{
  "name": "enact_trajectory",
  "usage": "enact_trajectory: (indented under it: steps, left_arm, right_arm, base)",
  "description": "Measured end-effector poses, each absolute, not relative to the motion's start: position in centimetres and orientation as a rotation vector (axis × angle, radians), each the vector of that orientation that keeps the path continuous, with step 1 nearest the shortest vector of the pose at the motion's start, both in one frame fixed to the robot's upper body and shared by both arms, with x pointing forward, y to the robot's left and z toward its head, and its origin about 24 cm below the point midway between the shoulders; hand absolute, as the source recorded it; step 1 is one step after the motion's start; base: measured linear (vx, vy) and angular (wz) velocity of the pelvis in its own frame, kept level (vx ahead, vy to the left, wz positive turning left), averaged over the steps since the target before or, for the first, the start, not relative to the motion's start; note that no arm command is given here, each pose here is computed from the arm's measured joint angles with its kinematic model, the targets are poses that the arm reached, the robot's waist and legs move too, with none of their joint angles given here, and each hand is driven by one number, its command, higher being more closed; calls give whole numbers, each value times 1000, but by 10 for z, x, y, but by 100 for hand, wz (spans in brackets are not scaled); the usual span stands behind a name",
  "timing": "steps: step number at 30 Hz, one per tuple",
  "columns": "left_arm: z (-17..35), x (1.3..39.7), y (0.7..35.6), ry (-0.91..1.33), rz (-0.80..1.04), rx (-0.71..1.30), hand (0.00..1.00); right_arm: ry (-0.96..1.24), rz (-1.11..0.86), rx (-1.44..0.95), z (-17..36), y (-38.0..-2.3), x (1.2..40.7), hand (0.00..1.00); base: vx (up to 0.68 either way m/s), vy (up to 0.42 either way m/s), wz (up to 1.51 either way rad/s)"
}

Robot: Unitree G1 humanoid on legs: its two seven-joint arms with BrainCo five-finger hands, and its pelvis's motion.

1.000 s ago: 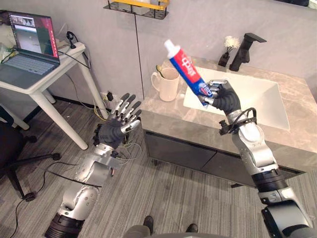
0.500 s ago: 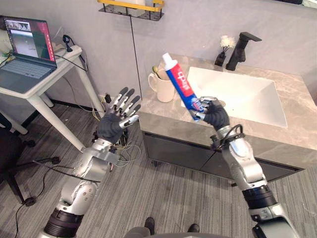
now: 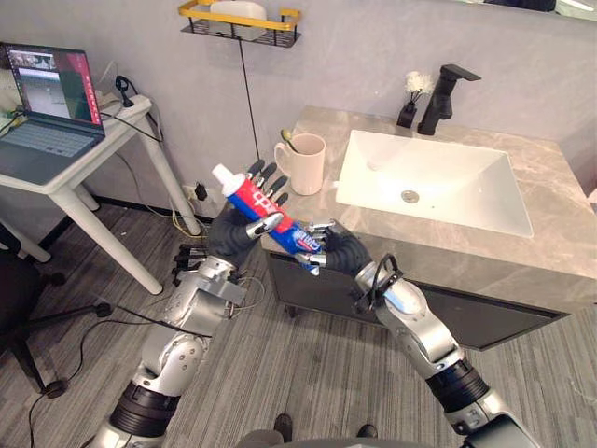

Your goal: Organize washtable

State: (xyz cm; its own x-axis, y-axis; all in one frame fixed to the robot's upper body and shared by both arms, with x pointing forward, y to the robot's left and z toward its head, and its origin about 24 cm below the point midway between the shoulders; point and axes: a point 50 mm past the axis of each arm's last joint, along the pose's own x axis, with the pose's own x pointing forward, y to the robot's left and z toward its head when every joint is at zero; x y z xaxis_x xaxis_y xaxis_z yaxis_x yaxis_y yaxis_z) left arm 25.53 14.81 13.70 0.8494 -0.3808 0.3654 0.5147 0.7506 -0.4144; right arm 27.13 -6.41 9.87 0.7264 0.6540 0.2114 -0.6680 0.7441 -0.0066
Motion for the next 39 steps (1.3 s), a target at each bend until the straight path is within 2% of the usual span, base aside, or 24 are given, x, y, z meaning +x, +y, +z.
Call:
enact_trajectory:
  steps: [4, 5, 19, 20, 25, 29, 32, 33, 39]
  left_arm:
    - [139, 261, 148, -271, -497, -523, 0]
    - [140, 261, 147, -277, -500, -522, 100]
    - [134, 264, 145, -250, -491, -544, 100]
    - [134, 264, 144, -248, -492, -545, 100]
    - [140, 267, 144, -277, -492, -528, 100]
    - [162, 277, 154, -355, -480, -427, 100]
    - [197, 300, 169, -437, -452, -201, 100]
    - [226, 315, 179, -493, -409, -98, 100]
    - [318, 330, 204, -727, -288, 48, 100]
  right_arm:
    - [-188, 738, 69, 96, -64, 270, 100]
    - [-179, 735, 66, 93, -64, 269, 100]
    - [-120, 712, 77, 76, -62, 264, 100]
    - [-116, 709, 87, 75, -61, 263, 0]
    - [-92, 690, 108, 68, -63, 261, 0]
    - [-35, 617, 166, 55, -77, 259, 0]
    - [19, 578, 177, 40, -87, 250, 0]
    - [59, 569, 181, 30, -90, 242, 0]
    - [175, 599, 197, 5, -90, 216, 0]
  base:
    - [0, 0, 0]
    - [0, 0, 0]
    - [2, 10, -5]
    - [26, 10, -13]
    - [6, 7, -3]
    - [-4, 3, -6]
    - [-8, 1, -16]
    - [-6, 2, -10]
    - [27, 10, -5]
